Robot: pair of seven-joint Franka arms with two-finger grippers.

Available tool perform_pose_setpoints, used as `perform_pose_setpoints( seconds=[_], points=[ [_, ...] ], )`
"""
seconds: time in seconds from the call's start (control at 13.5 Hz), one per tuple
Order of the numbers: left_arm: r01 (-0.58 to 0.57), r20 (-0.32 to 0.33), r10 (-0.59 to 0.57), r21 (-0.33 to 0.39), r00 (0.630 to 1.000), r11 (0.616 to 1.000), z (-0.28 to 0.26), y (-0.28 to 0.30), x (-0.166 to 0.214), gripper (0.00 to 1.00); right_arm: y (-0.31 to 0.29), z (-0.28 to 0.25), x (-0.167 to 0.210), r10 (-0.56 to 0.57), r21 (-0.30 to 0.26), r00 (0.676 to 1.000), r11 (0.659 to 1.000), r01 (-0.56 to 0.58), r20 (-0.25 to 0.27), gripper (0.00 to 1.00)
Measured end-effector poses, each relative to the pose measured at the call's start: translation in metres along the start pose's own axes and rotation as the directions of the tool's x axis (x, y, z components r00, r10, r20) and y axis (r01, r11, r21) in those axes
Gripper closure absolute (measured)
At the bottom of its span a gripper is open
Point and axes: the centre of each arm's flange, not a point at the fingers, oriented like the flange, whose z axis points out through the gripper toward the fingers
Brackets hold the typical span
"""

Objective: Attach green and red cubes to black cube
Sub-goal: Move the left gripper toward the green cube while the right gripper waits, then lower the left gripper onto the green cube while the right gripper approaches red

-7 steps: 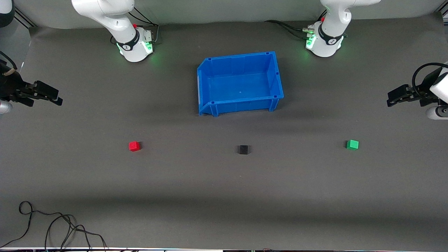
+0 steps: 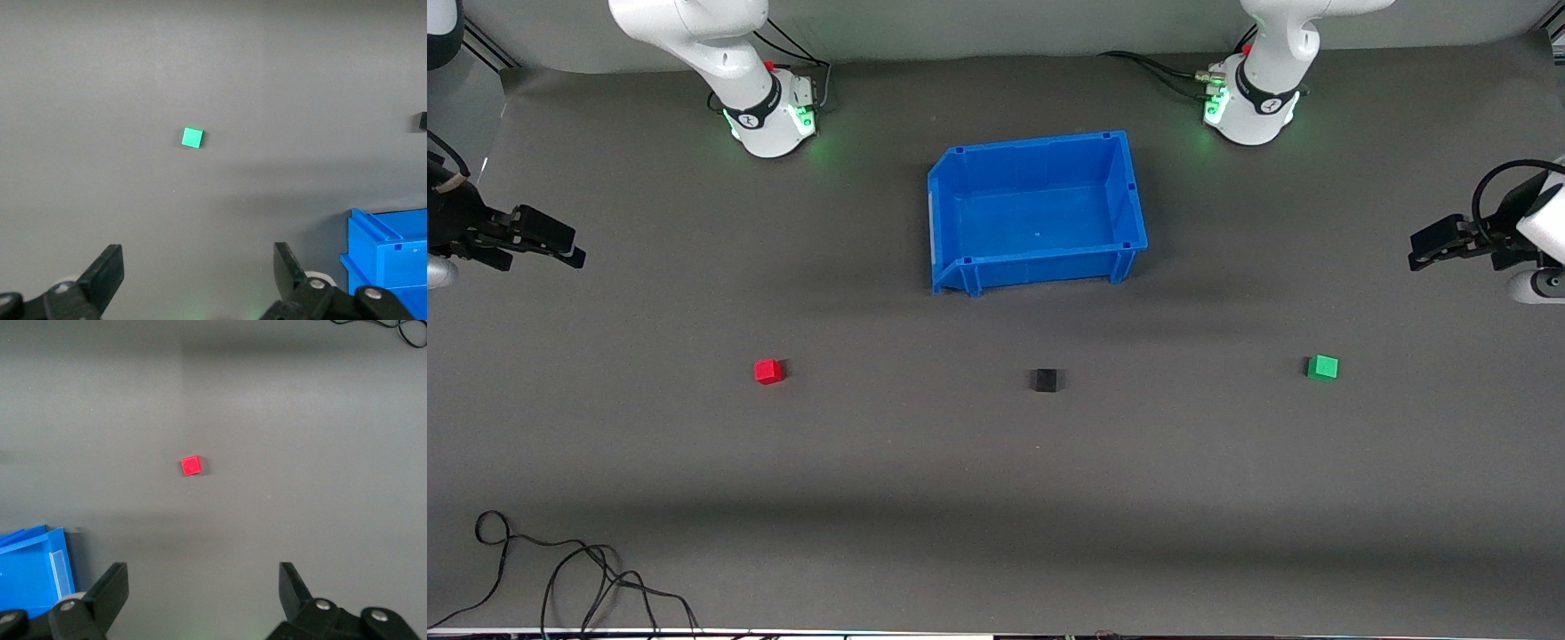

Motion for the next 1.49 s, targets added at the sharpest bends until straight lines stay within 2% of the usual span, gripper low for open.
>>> perform_pose_setpoints(
  seconds=[0.15,0.3,0.45,0.52,0.59,0.67,0.82,0.97,1.04,1.11,1.19,1.26,1.49],
  points=[
    [0.004,0.008,-0.004,-0.001,1.000,1.000,0.015,-0.002,0.006,0.00,0.000,0.001,0.001,0.015,0.000,1.000,1.000,-0.015,0.002,0.00],
    [0.011,0.006,-0.011,-0.001,1.000,1.000,0.038,-0.007,0.016,0.00,0.001,-0.001,0.006,0.159,-0.001,0.987,0.987,-0.159,-0.008,0.00],
    [0.021,0.008,-0.021,-0.003,1.000,1.000,0.076,-0.013,0.024,0.00,-0.002,-0.005,0.022,0.330,0.002,0.943,0.944,-0.330,-0.026,0.00],
    [0.023,0.013,-0.023,-0.003,1.000,1.000,0.100,-0.014,0.028,0.00,-0.004,-0.003,0.031,0.423,0.004,0.906,0.906,-0.423,-0.028,0.00],
    [0.022,0.022,-0.022,-0.004,1.000,1.000,0.125,-0.014,0.029,0.00,-0.005,0.001,0.037,0.524,0.008,0.851,0.852,-0.524,-0.023,0.00],
    [0.021,0.037,-0.021,-0.004,0.999,1.000,0.149,-0.014,0.030,0.00,-0.007,0.005,0.042,0.624,0.016,0.781,0.781,-0.624,-0.011,0.00],
    [0.020,0.080,-0.019,-0.006,0.997,1.000,0.193,-0.013,0.031,0.00,-0.012,0.015,0.049,0.786,0.037,0.617,0.616,-0.787,0.044,0.00],
    [0.010,0.094,-0.009,-0.007,0.996,1.000,0.231,-0.013,0.040,0.00,-0.015,0.036,0.057,0.888,0.026,0.438,0.439,-0.898,0.137,0.00],
    [-0.014,0.101,0.015,-0.010,0.995,1.000,0.251,-0.012,0.045,0.00,-0.011,0.054,0.063,0.910,0.010,0.362,0.367,-0.930,0.203,0.00],
    [-0.037,0.116,0.038,-0.015,0.992,0.999,0.273,-0.013,0.049,0.00,-0.002,0.076,0.068,0.914,-0.012,0.301,0.316,-0.949,0.270,0.00],
    [-0.050,0.132,0.052,-0.019,0.990,0.999,0.297,-0.016,0.052,0.01,0.009,0.099,0.071,0.913,-0.034,0.255,0.280,-0.959,0.319,0.00],
    [-0.057,0.138,0.060,-0.023,0.989,0.998,0.319,-0.019,0.056,0.00,0.021,0.123,0.073,0.915,-0.047,0.215,0.245,-0.968,0.341,0.00],
    [-0.083,0.147,0.087,-0.029,0.985,0.996,0.367,-0.024,0.062,0.00,0.031,0.197,0.072,0.925,-0.035,0.135,0.157,-0.987,0.356,0.00]
  ],
)
